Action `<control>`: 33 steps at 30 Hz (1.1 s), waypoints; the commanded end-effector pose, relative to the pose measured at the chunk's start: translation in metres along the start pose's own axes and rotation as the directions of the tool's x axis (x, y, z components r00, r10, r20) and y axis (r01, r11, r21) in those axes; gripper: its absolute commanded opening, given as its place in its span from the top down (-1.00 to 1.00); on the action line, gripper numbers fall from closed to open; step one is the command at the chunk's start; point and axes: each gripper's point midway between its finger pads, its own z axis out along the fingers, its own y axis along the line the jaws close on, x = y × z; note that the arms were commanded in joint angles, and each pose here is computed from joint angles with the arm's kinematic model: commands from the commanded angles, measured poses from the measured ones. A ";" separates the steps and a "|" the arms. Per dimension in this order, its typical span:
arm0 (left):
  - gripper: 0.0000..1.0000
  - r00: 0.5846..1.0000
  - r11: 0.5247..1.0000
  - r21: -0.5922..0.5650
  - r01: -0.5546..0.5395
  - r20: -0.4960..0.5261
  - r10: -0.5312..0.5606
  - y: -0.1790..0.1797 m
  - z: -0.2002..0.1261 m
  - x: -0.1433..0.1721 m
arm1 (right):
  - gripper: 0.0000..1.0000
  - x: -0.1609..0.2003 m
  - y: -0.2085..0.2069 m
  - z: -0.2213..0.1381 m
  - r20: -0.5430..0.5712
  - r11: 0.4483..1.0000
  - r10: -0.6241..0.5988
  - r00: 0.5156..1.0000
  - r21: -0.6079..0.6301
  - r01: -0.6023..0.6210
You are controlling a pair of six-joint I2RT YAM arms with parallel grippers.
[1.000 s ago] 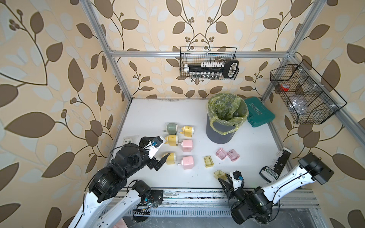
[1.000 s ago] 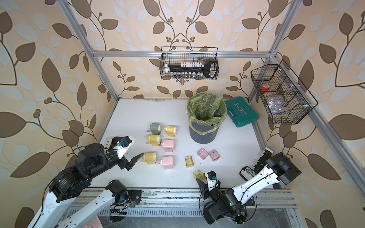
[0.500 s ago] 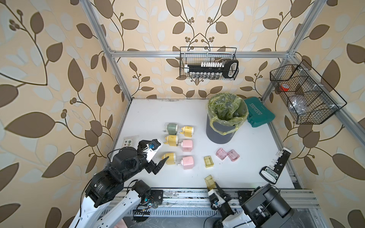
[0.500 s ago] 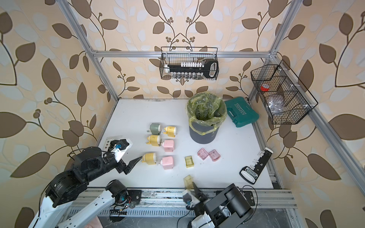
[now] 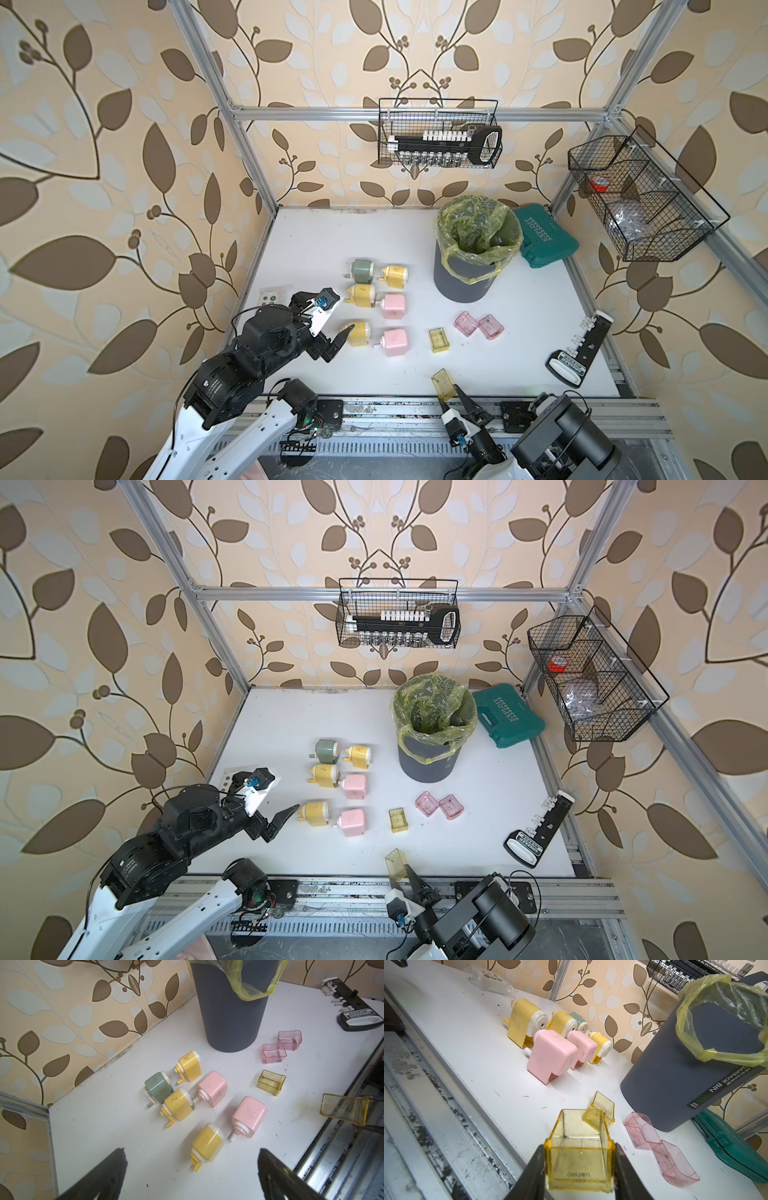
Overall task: Take out the pencil sharpener tray and clean the shavings
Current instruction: Place the container at the center of the board.
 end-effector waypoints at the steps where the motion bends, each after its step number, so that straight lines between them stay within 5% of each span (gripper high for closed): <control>1: -0.97 0.999 1.000 0.002 0.023 0.029 -0.023 0.001 -0.004 -0.008 | 1.00 0.044 -0.028 0.005 -0.001 0.873 0.487 0.873 0.021 -0.487; 8: -0.97 0.999 1.000 0.016 0.021 0.027 -0.022 -0.002 -0.002 -0.007 | 1.00 0.052 -0.038 0.000 -0.028 0.829 0.559 0.829 -0.008 -0.560; 14: -0.97 1.000 0.999 0.034 0.023 0.013 -0.024 -0.005 0.005 -0.006 | 0.68 0.048 -0.039 -0.008 -0.054 0.828 0.557 0.829 -0.040 -0.559; 21: -0.97 1.000 0.998 0.056 0.030 0.000 -0.030 -0.009 0.010 -0.001 | 0.24 0.059 -0.030 -0.005 -0.149 0.853 0.512 0.846 -0.033 -0.521; 24: -0.97 1.000 0.998 0.058 0.019 -0.007 -0.019 -0.010 0.010 0.002 | -0.34 0.068 -0.015 0.001 -0.238 0.871 0.463 0.854 -0.057 -0.489; 26: -0.97 1.000 0.998 0.059 0.014 -0.011 -0.013 -0.011 0.009 0.004 | -0.95 0.069 -0.009 0.005 -0.280 0.879 0.431 0.858 -0.083 -0.469; 33: -0.97 1.000 0.997 0.071 0.016 -0.001 -0.016 -0.014 0.009 0.007 | -0.94 0.059 -0.005 0.008 -0.301 0.916 0.351 0.887 -0.085 -0.392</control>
